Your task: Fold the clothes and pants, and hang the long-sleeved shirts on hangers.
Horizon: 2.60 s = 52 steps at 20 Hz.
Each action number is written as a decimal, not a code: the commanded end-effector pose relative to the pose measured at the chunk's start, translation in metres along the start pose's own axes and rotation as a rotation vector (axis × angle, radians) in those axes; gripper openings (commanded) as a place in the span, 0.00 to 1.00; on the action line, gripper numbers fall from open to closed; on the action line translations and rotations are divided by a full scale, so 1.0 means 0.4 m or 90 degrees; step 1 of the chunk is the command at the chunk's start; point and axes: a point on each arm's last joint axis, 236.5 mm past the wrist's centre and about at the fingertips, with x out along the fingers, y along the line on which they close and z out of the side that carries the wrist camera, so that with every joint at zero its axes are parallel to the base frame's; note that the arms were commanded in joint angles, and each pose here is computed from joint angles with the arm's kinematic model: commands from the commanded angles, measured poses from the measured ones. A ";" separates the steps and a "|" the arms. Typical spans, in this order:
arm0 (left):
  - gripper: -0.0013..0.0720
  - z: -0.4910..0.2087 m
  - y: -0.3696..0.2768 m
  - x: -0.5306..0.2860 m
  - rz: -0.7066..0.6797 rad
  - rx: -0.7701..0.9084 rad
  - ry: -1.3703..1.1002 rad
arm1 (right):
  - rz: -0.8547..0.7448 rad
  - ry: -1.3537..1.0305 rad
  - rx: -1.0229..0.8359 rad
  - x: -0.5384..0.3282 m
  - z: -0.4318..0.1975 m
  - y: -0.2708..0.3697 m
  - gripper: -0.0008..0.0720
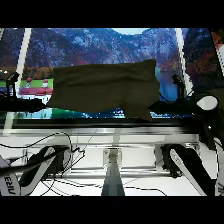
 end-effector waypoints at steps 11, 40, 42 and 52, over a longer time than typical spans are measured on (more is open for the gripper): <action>0.03 0.326 -0.051 0.052 -0.185 -0.225 -0.264 | -0.039 -0.386 0.169 -0.059 0.447 -0.120 0.02; 0.95 0.314 -0.005 0.355 -0.161 -0.199 -0.046 | -0.118 -0.240 0.135 0.144 0.648 -0.297 0.77; 0.95 0.292 -0.033 0.398 -0.166 -0.184 -0.016 | -0.119 -0.224 0.097 0.153 0.639 -0.286 0.77; 0.03 0.397 -0.119 0.335 -0.180 -0.108 -0.071 | -0.071 -0.160 -0.139 0.317 0.578 -0.003 0.02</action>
